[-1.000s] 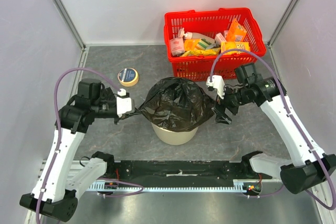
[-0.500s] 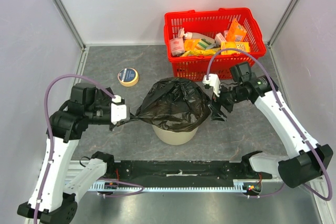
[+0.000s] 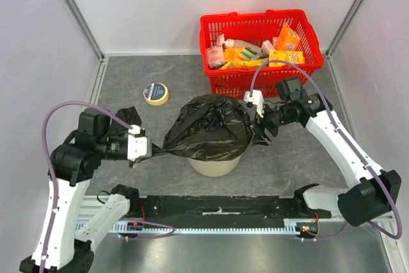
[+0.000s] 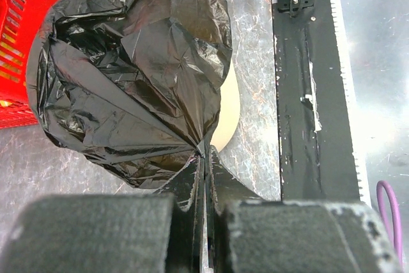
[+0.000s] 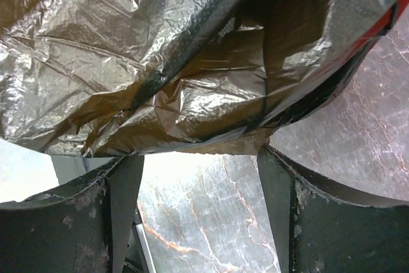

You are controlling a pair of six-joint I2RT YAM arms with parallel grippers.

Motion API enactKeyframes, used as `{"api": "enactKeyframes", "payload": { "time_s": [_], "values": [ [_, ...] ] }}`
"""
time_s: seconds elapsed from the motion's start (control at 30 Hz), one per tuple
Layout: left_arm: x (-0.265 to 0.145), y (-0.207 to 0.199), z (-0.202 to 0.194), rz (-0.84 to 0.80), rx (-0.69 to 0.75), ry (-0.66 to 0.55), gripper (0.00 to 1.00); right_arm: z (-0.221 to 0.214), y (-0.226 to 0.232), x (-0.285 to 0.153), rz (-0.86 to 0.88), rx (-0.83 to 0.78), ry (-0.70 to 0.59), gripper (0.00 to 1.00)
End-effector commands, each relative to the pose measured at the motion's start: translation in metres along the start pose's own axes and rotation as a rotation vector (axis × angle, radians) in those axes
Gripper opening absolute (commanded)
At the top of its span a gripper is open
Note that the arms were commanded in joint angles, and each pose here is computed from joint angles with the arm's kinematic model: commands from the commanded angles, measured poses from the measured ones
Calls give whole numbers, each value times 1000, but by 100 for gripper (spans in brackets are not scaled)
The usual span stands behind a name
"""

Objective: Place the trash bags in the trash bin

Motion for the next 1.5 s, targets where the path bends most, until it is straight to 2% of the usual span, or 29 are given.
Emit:
{"api": "enactKeyframes", "payload": {
  "time_s": [0.0, 0.27, 0.43, 0.5, 0.53, 1.13, 1.4, 1.47],
  "values": [
    [3, -8, -1, -39, 6, -30, 2, 10, 3, 7, 27, -40, -102, 77],
    [10, -12, -34, -41, -41, 48, 2, 12, 16, 8, 64, -48, -171, 52],
    [12, -19, -49, -38, -46, 79, 2, 14, 17, 7, 62, -61, -192, 22],
    [14, -23, -56, -42, -51, 87, 2, 15, 18, 6, 60, -64, -194, 3],
    [14, -24, -58, -39, -47, 90, 2, 15, 17, 5, 55, -67, -193, 0],
    [37, -25, -121, -35, -62, 159, 2, -15, 13, 6, -43, -60, -97, 0],
    [48, -23, -131, -56, -68, 129, 2, -18, 13, -1, -47, -41, -20, 0],
    [51, -23, -133, -65, -70, 124, 2, -17, 13, -8, -64, -31, 4, 14]
  ]
}}
Point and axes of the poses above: each gripper's point midway between its finger pads, its own x axis out along the fingers, its own y axis along the line the jaws close on, z = x × y, the point moved 4 cm from there along -x, back along the fingers
